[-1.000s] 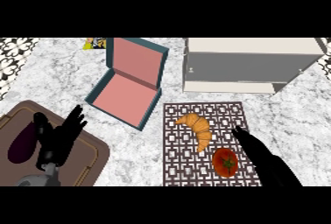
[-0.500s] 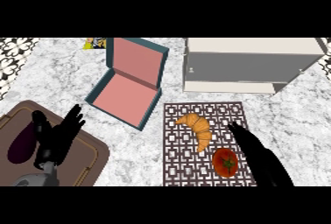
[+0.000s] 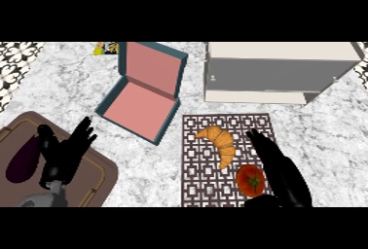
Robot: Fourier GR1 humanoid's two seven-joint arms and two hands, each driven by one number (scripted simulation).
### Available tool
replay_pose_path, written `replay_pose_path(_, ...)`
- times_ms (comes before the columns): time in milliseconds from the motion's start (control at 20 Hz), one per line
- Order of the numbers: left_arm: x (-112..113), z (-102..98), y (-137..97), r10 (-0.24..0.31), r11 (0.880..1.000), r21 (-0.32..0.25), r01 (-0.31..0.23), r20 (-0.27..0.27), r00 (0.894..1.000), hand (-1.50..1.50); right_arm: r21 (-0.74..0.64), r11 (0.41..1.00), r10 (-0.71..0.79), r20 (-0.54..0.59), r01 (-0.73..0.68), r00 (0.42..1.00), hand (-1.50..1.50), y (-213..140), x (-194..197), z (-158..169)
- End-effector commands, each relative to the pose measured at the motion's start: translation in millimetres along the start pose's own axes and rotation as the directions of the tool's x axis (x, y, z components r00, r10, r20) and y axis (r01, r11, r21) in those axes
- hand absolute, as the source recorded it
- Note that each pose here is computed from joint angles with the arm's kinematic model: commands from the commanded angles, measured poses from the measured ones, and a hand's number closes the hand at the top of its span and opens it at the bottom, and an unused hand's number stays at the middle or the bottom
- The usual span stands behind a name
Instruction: Pick the tomato from the placemat and place it in the tiered shelf
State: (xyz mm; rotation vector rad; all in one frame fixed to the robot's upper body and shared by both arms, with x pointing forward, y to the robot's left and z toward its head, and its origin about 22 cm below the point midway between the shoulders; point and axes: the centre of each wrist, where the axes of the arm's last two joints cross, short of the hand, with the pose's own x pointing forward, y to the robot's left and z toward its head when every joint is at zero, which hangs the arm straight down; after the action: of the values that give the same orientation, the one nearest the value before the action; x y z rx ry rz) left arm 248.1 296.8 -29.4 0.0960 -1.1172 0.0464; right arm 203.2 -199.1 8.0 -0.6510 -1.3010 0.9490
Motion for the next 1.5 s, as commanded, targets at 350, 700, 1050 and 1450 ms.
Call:
replay_pose_path(350, 2.2, -7.2, -12.3, 0.003, 1.000, 0.015, -0.003, -0.009, 1.000, 0.00, 0.012, 1.000, -0.014, 0.076, 0.014, 0.997, -1.50, 16.3, -3.6, -13.4)
replay_pose_path(700, 1.6, 7.3, 11.5, 0.008, 1.000, 0.002, -0.008, -0.013, 1.000, 0.00, 0.147, 0.985, 0.062, 0.214, -0.095, 0.975, 1.50, 35.6, 11.1, -8.6)
replay_pose_path(1050, 3.9, -4.9, 8.1, -0.012, 1.000, 0.003, 0.012, 0.006, 1.000, 0.00, 0.061, 0.997, 0.022, 0.324, -0.045, 0.946, 1.50, 51.7, 27.6, 20.6)
replay_pose_path(1450, 6.1, 3.5, 0.1, -0.012, 1.000, -0.020, 0.012, 0.003, 1.000, 0.00, 0.142, 0.989, -0.051, 0.076, 0.040, 0.996, 1.50, 8.5, 104.2, -24.7)
